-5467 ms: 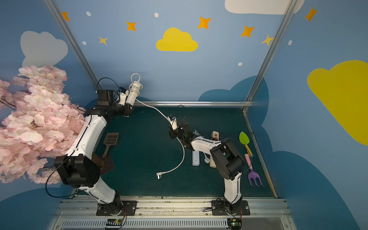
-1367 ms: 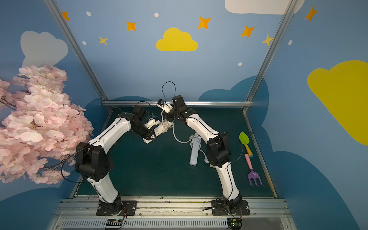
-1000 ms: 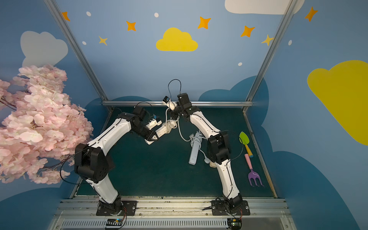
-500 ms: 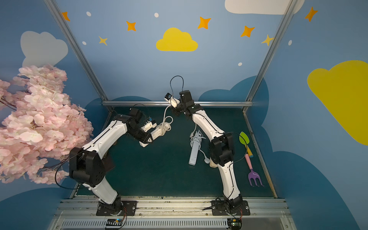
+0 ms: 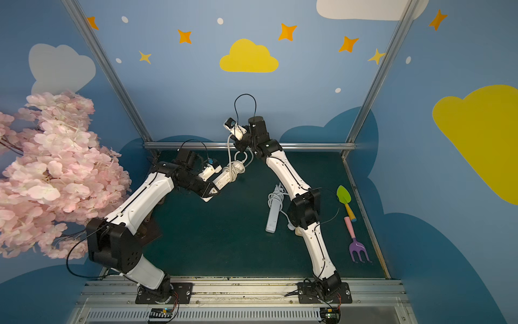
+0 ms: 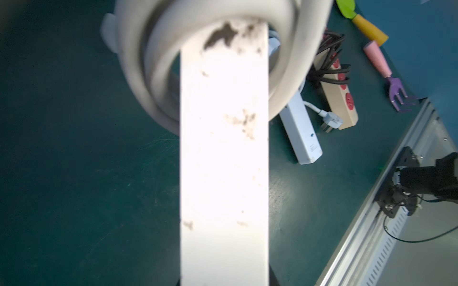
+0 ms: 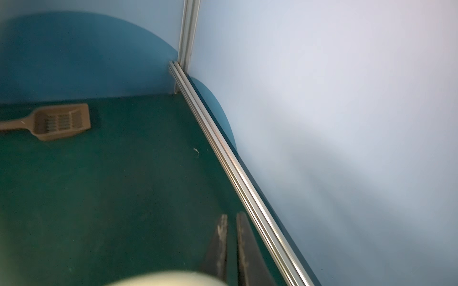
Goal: Wrap the cord around the power strip
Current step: Wrap the power cord around the power strip.
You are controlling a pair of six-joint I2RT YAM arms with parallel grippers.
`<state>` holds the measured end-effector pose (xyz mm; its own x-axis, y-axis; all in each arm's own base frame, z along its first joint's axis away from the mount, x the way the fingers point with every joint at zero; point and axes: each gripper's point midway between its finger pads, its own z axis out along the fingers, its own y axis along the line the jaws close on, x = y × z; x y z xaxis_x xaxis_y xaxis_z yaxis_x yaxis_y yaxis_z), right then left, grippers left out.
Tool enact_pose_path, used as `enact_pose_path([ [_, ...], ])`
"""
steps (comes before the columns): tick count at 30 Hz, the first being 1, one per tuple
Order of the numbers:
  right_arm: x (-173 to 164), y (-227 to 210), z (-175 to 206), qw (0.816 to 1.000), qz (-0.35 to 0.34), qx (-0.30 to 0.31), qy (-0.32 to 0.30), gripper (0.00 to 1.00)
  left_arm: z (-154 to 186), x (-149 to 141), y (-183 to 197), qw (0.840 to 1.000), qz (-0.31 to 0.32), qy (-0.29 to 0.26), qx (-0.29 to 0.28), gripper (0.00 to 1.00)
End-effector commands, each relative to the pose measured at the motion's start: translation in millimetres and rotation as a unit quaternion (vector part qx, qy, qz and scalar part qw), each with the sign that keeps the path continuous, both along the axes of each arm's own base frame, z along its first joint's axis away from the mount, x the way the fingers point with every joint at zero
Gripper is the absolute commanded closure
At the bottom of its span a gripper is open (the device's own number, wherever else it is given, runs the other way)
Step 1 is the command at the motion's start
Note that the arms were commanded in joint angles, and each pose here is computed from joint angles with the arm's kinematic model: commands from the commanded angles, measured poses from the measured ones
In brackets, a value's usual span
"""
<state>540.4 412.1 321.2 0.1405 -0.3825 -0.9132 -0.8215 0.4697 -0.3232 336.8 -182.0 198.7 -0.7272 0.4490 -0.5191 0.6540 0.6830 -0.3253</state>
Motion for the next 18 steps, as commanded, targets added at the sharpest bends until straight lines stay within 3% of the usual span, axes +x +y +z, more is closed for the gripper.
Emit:
enact_pose_path([
  [1,44,-46,45,0.992,-0.043,0.116,-0.008,0.83,13,-66,-23,0.992,-0.09,0.073,-0.053,0.97],
  [8,56,-55,-4,0.979,-0.008,0.171,0.114,0.7,69,-68,-39,0.984,-0.118,-0.001,-0.134,0.97],
  [18,61,-48,-62,0.956,-0.022,0.21,0.205,0.61,136,-49,-50,0.968,-0.1,-0.095,-0.209,0.97],
])
